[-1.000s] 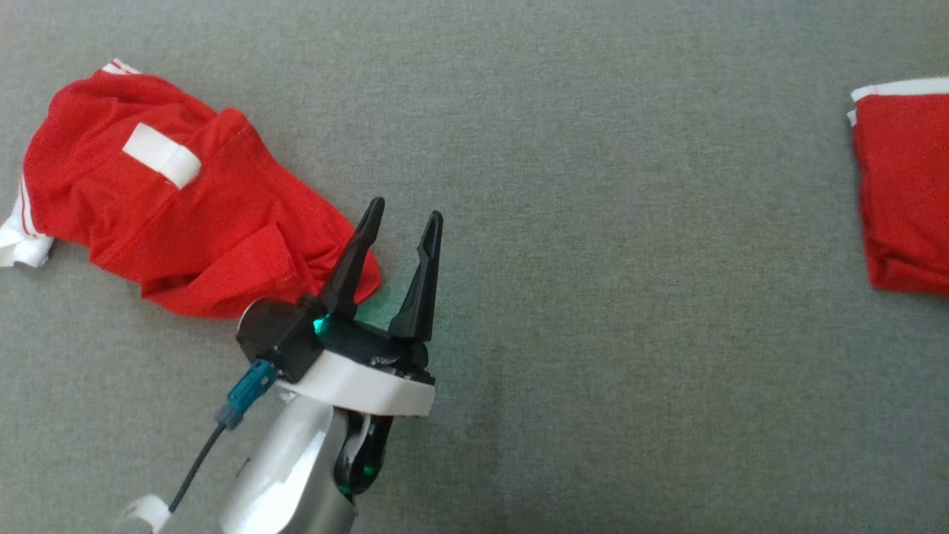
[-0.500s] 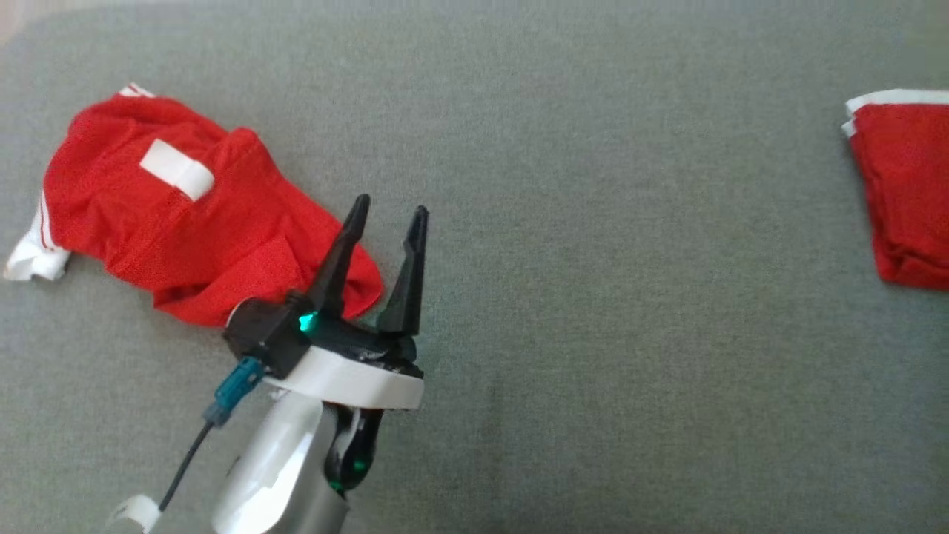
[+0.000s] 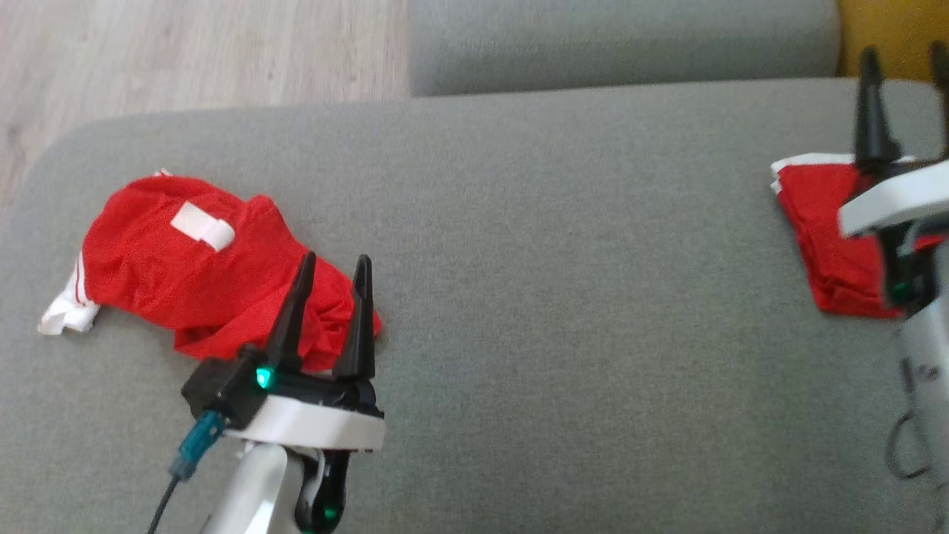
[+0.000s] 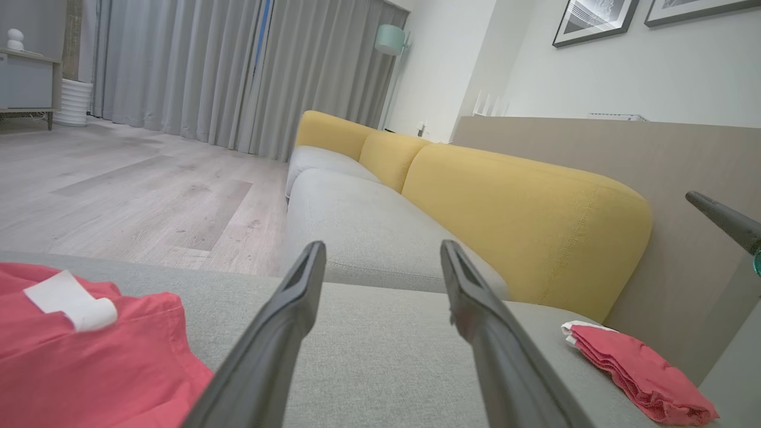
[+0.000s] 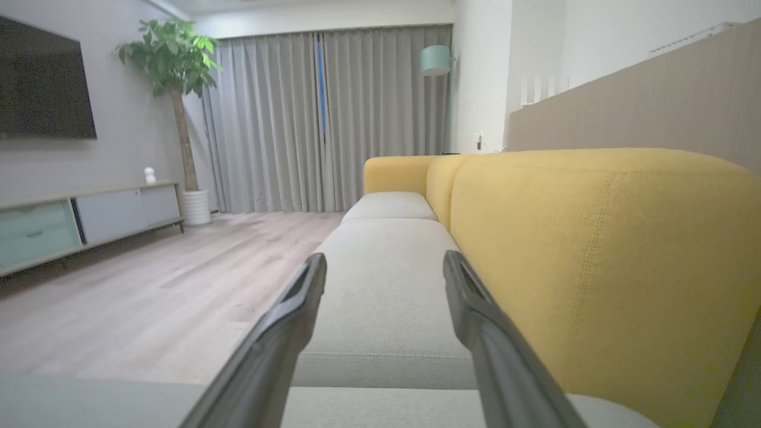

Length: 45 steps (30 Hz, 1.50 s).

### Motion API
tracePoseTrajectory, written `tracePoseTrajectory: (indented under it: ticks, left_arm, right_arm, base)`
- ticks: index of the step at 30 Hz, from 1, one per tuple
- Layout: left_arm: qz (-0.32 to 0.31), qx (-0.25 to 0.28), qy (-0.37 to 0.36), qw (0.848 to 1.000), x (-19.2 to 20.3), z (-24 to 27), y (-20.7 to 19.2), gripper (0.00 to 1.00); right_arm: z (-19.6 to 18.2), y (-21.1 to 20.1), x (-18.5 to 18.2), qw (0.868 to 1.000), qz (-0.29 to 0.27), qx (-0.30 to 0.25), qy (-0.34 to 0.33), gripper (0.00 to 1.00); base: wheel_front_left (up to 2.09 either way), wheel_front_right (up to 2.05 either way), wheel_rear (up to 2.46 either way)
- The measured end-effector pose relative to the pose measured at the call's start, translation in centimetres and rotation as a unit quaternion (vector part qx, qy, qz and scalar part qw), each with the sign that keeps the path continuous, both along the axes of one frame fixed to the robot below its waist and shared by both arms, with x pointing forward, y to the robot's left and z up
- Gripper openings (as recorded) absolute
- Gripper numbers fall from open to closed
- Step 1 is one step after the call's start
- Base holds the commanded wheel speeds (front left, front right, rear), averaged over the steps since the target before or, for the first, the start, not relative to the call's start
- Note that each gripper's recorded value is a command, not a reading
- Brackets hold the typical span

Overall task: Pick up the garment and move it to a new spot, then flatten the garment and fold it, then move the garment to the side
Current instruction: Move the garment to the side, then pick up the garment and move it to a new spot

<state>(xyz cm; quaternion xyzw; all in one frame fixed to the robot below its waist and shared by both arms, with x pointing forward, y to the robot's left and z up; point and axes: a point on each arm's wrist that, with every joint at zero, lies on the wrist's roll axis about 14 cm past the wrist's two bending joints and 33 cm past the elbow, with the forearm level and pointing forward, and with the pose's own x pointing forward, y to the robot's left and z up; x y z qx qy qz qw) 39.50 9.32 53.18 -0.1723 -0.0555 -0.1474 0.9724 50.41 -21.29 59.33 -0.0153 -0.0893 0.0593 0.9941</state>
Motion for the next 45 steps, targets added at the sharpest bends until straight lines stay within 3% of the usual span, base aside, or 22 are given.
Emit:
tracePoseTrajectory:
  ticks: [4,9,14,19,35,45]
  left_arm:
    - [0.0,-0.001,-0.006,1.0,-1.0,0.5,0.0,1.0]
    - [0.009,-0.002,0.0,1.0,-2.2,0.0,0.6,1.0]
    - [0.022,-0.007,0.015,1.0,-2.9,-1.0,1.4,1.0]
    - [0.022,-0.005,0.034,0.999,-3.4,-2.2,1.4,1.0]
    - [0.025,-0.005,0.045,0.999,-3.7,-3.0,1.6,1.0]
    - [0.067,-0.003,0.044,0.997,-4.4,-3.0,4.3,1.0]
  right_arm:
    - [0.6,2.3,-2.3,0.998,0.014,0.056,-0.024,1.0]
    - [-2.1,5.2,-6.1,0.993,0.023,0.117,-0.011,1.0]
    - [-7.0,5.2,-10.0,0.993,0.005,0.113,0.04,1.0]
    - [-9.2,5.2,-12.3,0.992,0.001,0.103,0.068,1.0]
    - [-9.7,5.2,-13.0,0.991,0.0,0.115,0.074,1.0]
    - [-9.7,8.8,-12.3,0.989,0.053,0.11,0.08,1.0]
  base:
    - [0.0,0.0,0.0]
    - [0.0,0.0,0.0]
    - [0.0,0.0,0.0]
    - [0.0,0.0,0.0]
    - [0.0,0.0,0.0]
    - [0.0,0.0,0.0]
